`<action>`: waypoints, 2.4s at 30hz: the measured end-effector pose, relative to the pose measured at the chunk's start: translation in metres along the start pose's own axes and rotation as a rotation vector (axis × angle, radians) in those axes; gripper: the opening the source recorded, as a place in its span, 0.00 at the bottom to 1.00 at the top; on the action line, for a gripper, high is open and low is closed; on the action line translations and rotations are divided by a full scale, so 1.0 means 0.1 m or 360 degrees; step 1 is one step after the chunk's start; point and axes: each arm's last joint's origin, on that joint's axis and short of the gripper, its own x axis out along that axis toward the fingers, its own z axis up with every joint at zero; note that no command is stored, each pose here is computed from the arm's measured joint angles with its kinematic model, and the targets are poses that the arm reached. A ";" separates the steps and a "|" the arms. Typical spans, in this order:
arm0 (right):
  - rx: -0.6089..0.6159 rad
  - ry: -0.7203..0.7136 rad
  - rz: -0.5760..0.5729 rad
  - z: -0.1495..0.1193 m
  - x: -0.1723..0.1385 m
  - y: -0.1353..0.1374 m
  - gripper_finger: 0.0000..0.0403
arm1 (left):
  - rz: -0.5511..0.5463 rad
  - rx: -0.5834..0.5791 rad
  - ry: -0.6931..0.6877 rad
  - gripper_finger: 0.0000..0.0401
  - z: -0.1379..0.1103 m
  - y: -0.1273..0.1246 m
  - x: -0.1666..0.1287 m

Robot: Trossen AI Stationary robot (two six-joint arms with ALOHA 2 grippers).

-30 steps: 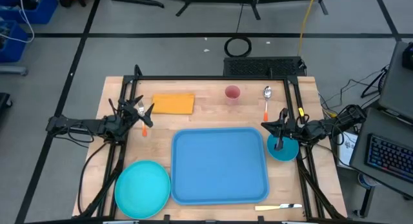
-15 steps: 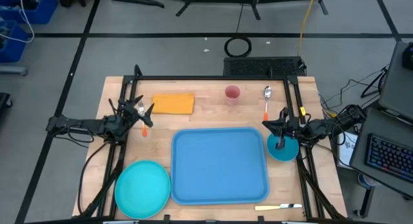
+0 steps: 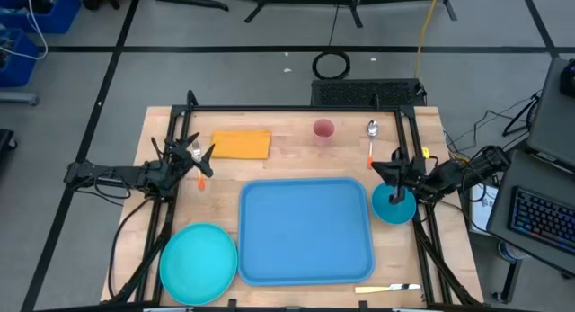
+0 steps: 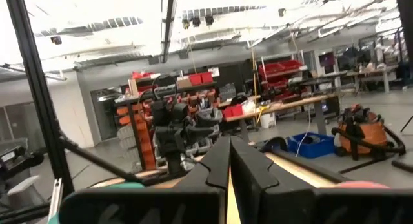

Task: Set up tray
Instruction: Put the green plate on top of the blue tray

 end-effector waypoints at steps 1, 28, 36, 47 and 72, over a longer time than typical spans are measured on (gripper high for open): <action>-0.0003 -0.0015 -0.0003 0.01 0.00 0.00 0.01 | 0.0001 0.0000 0.0000 0.77 0.00 0.00 0.00; 0.0054 0.0341 0.0000 -0.25 0.02 0.02 0.01 | -0.0015 -0.0035 -0.0006 0.77 0.00 0.00 0.00; 0.0123 0.0482 -0.0041 -0.37 0.05 0.04 0.01 | -0.0387 -0.0485 -0.0031 0.77 0.03 -0.07 -0.01; 0.0262 0.0654 -0.0128 -0.52 0.08 0.06 0.01 | -0.0474 -0.0657 -0.0072 0.77 0.08 -0.07 -0.01; -0.0134 0.0478 0.0086 -0.48 0.26 0.15 0.01 | -0.1168 -0.0936 0.0410 0.77 -0.07 -0.35 -0.08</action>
